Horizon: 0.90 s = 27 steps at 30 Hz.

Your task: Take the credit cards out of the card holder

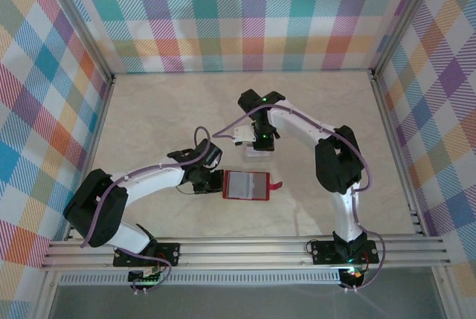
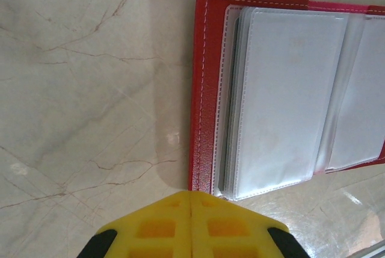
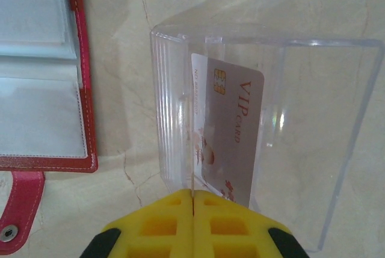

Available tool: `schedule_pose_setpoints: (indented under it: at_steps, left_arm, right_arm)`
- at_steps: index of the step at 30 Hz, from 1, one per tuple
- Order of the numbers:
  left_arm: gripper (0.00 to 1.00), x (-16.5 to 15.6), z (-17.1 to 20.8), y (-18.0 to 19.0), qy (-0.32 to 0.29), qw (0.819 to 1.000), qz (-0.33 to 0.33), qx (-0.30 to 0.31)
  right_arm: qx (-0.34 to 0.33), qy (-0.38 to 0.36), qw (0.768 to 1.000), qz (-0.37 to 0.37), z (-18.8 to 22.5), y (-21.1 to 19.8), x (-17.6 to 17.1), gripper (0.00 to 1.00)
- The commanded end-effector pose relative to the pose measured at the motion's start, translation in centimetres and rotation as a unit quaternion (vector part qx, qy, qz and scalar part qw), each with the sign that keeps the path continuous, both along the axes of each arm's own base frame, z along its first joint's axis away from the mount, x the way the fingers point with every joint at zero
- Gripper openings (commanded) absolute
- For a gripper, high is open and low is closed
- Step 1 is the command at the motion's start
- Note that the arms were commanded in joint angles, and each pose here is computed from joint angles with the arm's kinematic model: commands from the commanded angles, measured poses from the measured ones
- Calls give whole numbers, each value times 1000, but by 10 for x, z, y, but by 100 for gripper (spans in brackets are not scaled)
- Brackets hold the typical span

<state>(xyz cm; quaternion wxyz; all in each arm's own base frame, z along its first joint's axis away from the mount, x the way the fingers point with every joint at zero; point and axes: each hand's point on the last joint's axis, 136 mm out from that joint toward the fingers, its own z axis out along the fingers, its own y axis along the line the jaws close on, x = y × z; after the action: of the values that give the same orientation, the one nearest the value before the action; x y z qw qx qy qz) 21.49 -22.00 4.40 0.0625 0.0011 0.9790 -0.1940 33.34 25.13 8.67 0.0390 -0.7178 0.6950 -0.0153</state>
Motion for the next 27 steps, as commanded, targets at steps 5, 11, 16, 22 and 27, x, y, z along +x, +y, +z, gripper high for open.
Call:
schedule_pose_setpoints:
  at_steps: [5, 11, 16, 22, 27]
  left_arm:
    - [7, 2, 8, 7, -10, 1000, 2, 2]
    - [7, 4, 11, 12, -16, 1000, 11, 3]
    - [7, 5, 13, 12, -18, 1000, 15, 0]
    - [7, 6, 12, 9, -16, 1000, 14, -3]
    - [7, 9, 8, 1, -9, 1000, 8, -15]
  right_arm:
    - [4, 27, 999, -27, -10, -3, 6, 9]
    - [28, -14, 999, -43, 5, 2, 22, 22]
    - [46, -52, 997, -45, 24, 5, 30, 24]
    - [86, -95, 989, -70, 49, 10, 38, 27]
    - [173, -124, 964, -159, 79, 25, 48, 31]
